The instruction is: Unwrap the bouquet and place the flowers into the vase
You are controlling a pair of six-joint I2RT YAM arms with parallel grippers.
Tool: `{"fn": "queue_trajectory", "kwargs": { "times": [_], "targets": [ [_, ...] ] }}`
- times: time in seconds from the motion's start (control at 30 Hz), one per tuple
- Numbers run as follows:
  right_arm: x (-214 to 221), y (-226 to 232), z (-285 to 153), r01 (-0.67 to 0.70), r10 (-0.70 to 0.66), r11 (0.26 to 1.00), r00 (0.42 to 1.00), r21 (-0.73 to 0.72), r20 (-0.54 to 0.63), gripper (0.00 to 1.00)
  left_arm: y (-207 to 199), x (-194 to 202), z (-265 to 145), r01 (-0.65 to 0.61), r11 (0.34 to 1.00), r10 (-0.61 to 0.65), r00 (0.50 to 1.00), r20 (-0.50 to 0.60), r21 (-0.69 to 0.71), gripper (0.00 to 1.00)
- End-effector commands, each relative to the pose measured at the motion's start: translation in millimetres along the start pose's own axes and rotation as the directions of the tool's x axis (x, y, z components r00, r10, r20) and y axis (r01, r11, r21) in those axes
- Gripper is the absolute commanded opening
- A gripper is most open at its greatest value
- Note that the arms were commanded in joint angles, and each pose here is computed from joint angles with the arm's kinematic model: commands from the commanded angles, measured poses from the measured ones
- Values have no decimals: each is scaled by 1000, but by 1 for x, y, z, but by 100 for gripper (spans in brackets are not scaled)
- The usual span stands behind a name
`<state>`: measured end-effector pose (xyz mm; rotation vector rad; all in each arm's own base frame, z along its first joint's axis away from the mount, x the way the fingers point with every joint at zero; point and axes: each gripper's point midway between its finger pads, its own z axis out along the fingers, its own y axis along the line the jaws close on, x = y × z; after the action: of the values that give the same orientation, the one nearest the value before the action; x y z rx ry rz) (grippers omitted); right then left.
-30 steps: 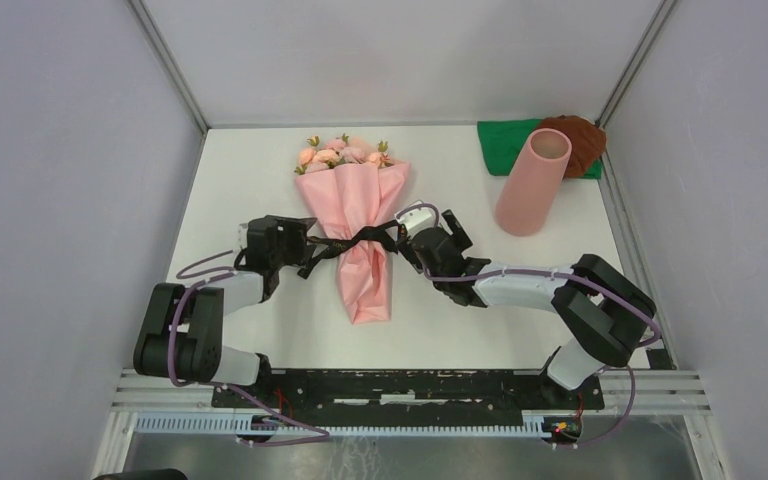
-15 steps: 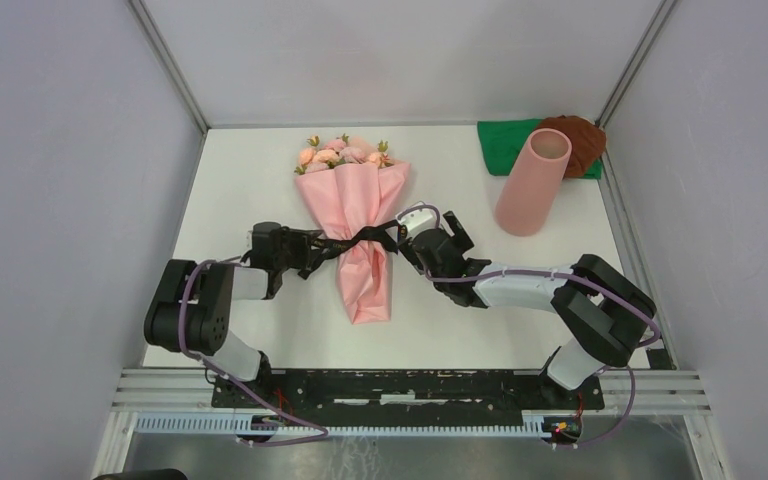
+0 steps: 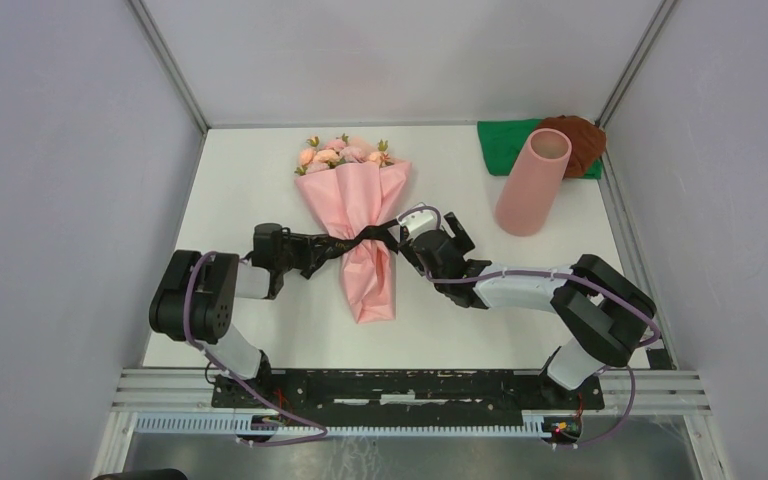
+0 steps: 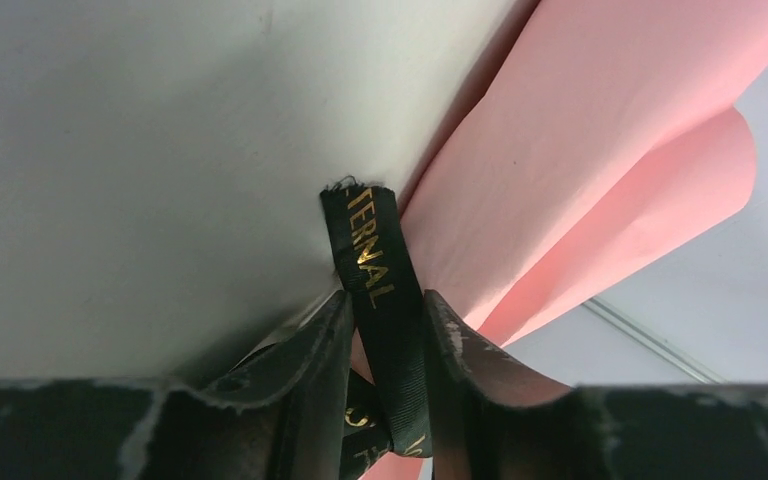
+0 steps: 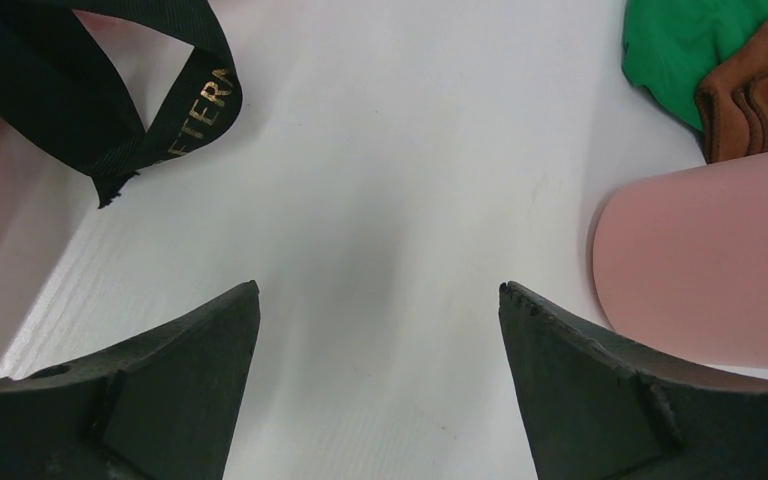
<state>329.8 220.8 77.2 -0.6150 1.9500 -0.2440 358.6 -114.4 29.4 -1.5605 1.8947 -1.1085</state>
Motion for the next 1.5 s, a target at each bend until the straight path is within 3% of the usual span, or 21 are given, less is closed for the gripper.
{"fn": "queue_trajectory", "kwargs": {
  "times": [0.0,0.23,0.4,0.47,0.67,0.83,0.97,1.23,1.37,1.47],
  "targets": [
    [-7,-5,-3,-31,30,999,999,22,19,95,0,3,4,19,1000,-18,999,-30,10,34],
    [-6,-9,-4,-32,32,999,999,29,22,95,8,5,12,21,1000,-21,998,-56,9,3],
    [-7,-6,-3,-32,32,999,999,23,20,95,-9,5,5,-48,997,51,998,-43,66,2],
    [-9,-4,-3,-37,37,999,999,12,24,88,-24,4,0,-115,989,118,993,-26,92,2],
    [-25,-5,-2,-49,48,999,997,9,52,82,-82,-11,-30,-300,943,281,950,136,143,2],
    [-44,3,4,-52,53,998,996,-20,77,71,-108,-27,-53,-385,916,347,900,263,111,2],
    [-65,7,9,-63,67,997,993,-48,101,67,-106,-29,-53,-400,913,368,892,265,80,2],
    [-101,30,21,-41,64,986,987,-159,146,68,-97,-25,-45,-393,918,370,901,227,63,2],
    [-103,54,35,-10,44,973,989,-231,143,60,-97,-24,-44,-395,916,373,902,217,66,2],
    [-108,56,46,-6,38,975,989,-221,142,63,-95,-23,-45,-399,914,377,901,213,69,2]
  ]
}}
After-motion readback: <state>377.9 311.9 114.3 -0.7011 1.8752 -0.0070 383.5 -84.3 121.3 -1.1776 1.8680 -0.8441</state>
